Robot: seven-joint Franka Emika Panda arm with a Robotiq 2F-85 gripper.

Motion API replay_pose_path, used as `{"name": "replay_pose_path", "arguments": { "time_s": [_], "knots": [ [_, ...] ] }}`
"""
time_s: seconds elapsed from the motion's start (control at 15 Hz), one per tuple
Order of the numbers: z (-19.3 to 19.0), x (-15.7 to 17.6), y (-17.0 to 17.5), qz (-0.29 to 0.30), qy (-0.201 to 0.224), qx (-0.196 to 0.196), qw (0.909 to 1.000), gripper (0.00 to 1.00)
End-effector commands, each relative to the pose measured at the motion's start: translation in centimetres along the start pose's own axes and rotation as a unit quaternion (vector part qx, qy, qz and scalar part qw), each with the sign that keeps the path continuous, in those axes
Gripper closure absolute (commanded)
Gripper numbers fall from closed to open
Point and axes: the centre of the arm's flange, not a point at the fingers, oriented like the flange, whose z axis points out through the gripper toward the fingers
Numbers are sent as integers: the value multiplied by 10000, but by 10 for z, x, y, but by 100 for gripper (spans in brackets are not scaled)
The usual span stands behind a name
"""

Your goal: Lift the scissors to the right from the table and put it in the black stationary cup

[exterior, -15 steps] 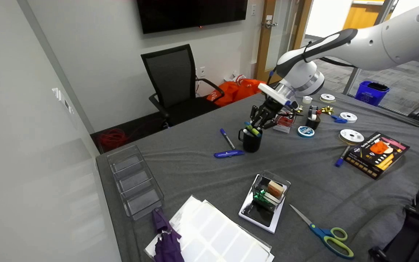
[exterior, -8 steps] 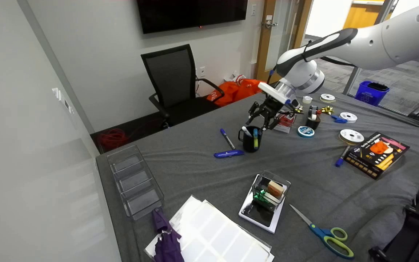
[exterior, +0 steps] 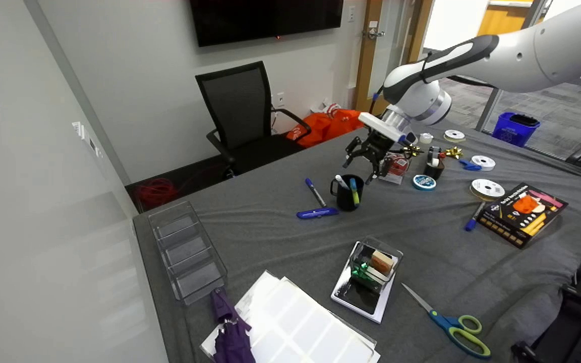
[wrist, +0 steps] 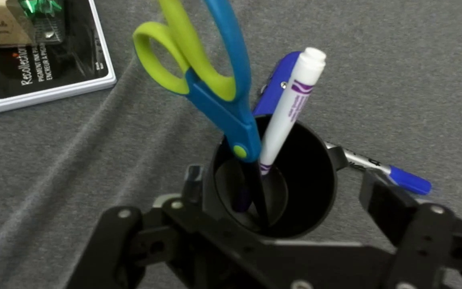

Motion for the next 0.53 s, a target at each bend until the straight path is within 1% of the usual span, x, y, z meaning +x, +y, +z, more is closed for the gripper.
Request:
{"name": "replay_pose_path", "arguments": {
  "time_s": [0.0, 0.2, 0.47],
  "knots": [
    [-22, -17, 11, -317, 328, -224, 9987, 0],
    [-35, -27, 14, -633, 567, -350, 9958, 0],
    [-53, -40, 22, -964, 779, -545, 9908, 0]
  ]
}}
